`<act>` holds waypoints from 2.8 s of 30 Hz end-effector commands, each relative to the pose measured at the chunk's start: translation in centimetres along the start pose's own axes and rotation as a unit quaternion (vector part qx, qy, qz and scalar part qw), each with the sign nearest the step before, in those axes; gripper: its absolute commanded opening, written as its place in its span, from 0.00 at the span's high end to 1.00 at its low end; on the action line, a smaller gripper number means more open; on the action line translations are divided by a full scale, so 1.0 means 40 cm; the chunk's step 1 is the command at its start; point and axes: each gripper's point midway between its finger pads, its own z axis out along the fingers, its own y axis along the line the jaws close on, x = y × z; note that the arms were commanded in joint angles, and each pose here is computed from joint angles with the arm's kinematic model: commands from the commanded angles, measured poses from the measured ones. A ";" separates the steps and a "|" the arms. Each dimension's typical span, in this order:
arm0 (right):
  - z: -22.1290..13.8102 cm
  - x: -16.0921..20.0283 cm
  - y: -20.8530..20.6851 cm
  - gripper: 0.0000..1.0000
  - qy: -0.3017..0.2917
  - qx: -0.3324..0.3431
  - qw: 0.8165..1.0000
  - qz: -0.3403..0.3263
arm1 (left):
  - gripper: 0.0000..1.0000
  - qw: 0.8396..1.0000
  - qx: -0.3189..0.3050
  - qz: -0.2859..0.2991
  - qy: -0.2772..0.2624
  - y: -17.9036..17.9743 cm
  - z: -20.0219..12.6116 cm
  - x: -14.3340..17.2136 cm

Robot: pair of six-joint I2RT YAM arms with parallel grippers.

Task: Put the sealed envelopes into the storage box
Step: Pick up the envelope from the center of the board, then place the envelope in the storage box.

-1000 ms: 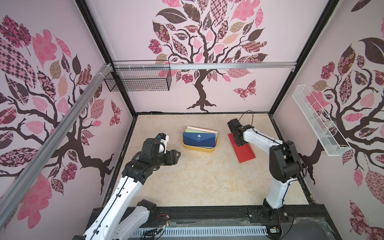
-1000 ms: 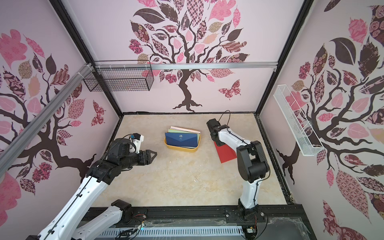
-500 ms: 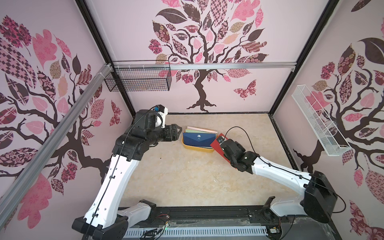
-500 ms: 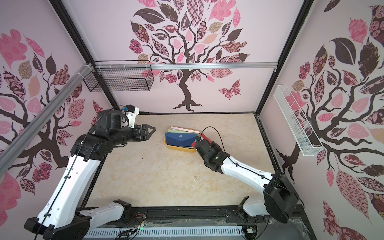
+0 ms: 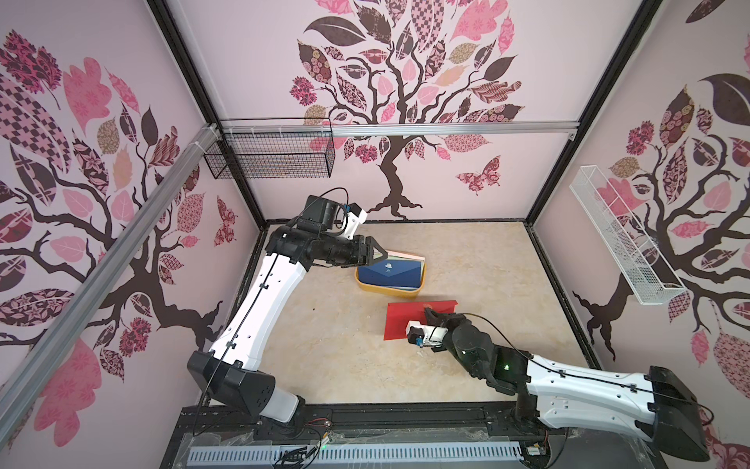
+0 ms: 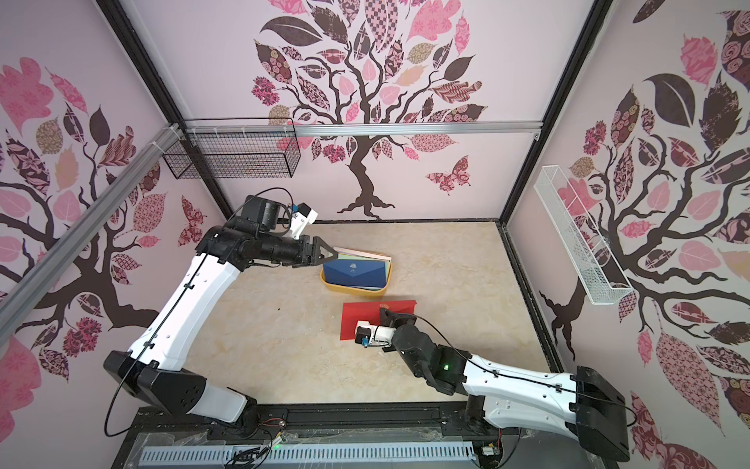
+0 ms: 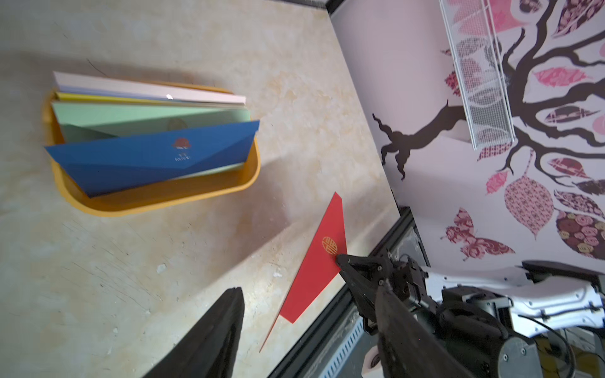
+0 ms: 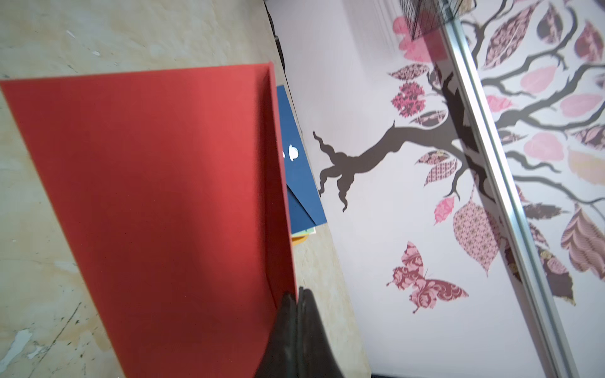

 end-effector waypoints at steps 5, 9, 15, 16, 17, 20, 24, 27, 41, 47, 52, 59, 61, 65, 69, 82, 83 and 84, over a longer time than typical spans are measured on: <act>-0.041 -0.101 -0.027 1.00 -0.091 0.052 0.990 -0.097 | 0.32 0.996 0.043 0.010 0.077 -0.039 0.060 0.130; -0.058 -0.123 -0.041 1.00 -0.112 0.083 0.982 -0.129 | 0.36 0.994 0.055 -0.006 0.096 -0.030 0.079 0.163; -0.073 -0.144 -0.061 1.00 -0.122 0.112 0.973 -0.158 | 0.37 0.990 0.082 -0.030 0.111 -0.041 0.122 0.203; -0.074 -0.146 -0.059 1.00 -0.125 0.111 0.973 -0.160 | 0.37 0.989 0.088 -0.036 0.117 -0.040 0.131 0.211; -0.074 -0.145 -0.055 1.00 -0.125 0.107 0.973 -0.164 | 0.38 0.987 0.093 -0.043 0.121 -0.041 0.135 0.216; -0.072 -0.146 -0.039 1.00 -0.125 0.099 0.971 -0.176 | 0.39 0.985 0.112 -0.047 0.126 -0.054 0.141 0.222; -0.070 -0.146 -0.029 1.00 -0.124 0.094 0.971 -0.184 | 0.39 0.982 0.137 -0.049 0.121 -0.079 0.145 0.221; -0.073 -0.149 -0.034 1.00 -0.125 0.097 0.970 -0.185 | 0.41 0.980 0.134 -0.052 0.134 -0.073 0.155 0.235; -0.076 -0.151 -0.032 1.00 -0.124 0.088 0.966 -0.209 | 0.49 0.975 0.116 -0.054 0.182 -0.058 0.194 0.282; -0.077 -0.149 -0.033 1.00 -0.121 0.090 0.966 -0.210 | 0.52 0.973 0.118 -0.054 0.192 -0.062 0.207 0.294; -0.075 -0.150 -0.032 1.00 -0.121 0.090 0.966 -0.210 | 0.56 0.969 0.133 -0.058 0.201 -0.077 0.209 0.302; -0.075 -0.146 -0.028 1.00 -0.120 0.089 0.966 -0.211 | 0.75 0.969 0.134 -0.055 0.201 -0.080 0.206 0.301; -0.075 -0.146 -0.029 1.00 -0.119 0.089 0.966 -0.210 | 0.81 0.970 0.130 -0.054 0.200 -0.079 0.205 0.298; -0.075 -0.144 -0.026 1.00 -0.118 0.088 0.966 -0.211 | 0.86 0.971 0.128 -0.050 0.196 -0.085 0.203 0.286; -0.076 -0.140 -0.023 0.97 -0.117 0.085 0.967 -0.208 | 0.92 0.974 0.118 -0.040 0.191 -0.082 0.201 0.273; -0.225 -0.118 0.077 0.21 -0.158 -0.188 0.969 0.034 | 1.00 0.952 -0.031 0.296 0.067 0.024 0.194 0.126; -0.234 -0.120 0.087 0.22 -0.157 -0.207 0.963 0.066 | 1.00 0.939 -0.037 0.338 0.057 0.032 0.195 0.113; -0.242 -0.120 0.096 0.24 -0.155 -0.223 0.959 0.085 | 1.00 0.927 -0.048 0.368 0.048 0.044 0.198 0.099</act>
